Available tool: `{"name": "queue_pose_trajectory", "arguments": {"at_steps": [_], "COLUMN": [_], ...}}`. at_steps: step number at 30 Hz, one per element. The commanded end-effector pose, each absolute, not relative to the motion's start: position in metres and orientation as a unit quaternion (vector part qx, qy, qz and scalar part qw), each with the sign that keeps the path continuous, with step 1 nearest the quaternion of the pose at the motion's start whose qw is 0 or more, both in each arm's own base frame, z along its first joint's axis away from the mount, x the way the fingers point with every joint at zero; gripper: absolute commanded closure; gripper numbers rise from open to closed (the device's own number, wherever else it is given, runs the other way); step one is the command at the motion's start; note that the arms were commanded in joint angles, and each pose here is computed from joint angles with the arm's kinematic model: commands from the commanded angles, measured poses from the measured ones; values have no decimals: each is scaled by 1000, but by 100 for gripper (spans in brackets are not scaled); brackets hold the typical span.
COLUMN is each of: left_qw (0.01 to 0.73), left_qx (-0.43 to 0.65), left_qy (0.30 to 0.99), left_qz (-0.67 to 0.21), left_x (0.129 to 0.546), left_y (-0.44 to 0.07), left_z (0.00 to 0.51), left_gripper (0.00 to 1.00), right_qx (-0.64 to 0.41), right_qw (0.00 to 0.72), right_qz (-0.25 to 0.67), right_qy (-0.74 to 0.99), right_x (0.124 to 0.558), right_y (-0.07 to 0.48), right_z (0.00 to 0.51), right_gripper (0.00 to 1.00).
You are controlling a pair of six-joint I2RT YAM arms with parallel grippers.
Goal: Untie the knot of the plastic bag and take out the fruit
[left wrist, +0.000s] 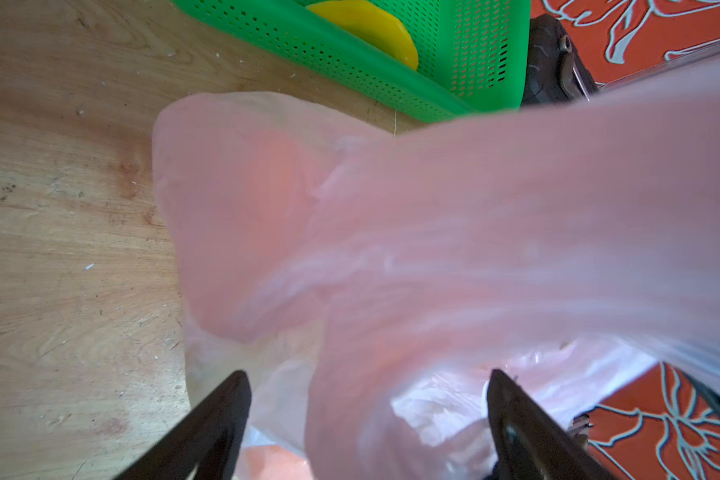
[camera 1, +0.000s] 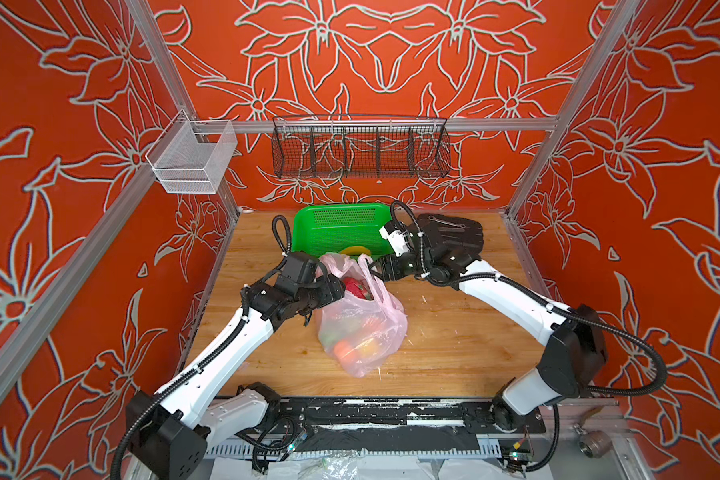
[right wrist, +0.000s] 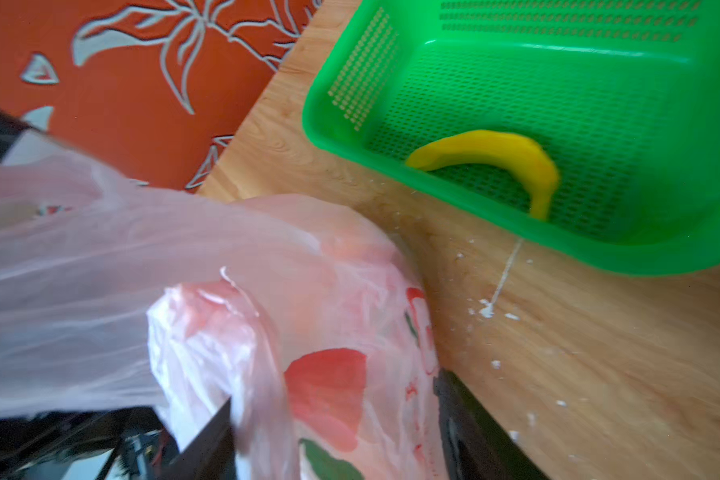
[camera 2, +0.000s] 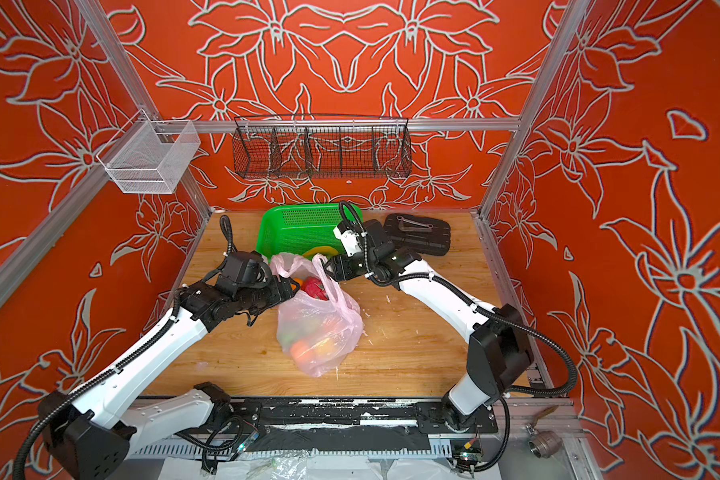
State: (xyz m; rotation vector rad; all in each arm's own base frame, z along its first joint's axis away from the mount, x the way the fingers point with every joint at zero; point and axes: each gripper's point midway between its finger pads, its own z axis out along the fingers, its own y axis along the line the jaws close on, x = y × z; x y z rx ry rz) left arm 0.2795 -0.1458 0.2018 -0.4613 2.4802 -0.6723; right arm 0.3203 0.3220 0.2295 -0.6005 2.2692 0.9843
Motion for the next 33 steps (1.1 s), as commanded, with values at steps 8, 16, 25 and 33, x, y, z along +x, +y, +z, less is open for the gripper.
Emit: {"name": "queue_pose_trajectory", "arguments": {"at_steps": [8,16,25,33], "left_qw": [271,268,285,279], "left_qx": [-176,-178,-180,-182], "left_qy": [912,911,909,908], "left_qz": [-252,-256,-244,-254], "left_x": [285,289,287,286], "left_y": [-148,-151,-143,-146], "left_z": [202,200,210,205], "left_gripper": [21,21,21,24], "right_qx": [-260,-299,-432,-477], "right_qw": [315,340,196,140], "right_qz": [474,484,484,426], "right_qy": [780,749,735,756], "right_x": [270,235,138,105], "right_y": [338,340,386,403], "right_z": [279,298,210,126], "right_gripper": [79,97,100,90]}}
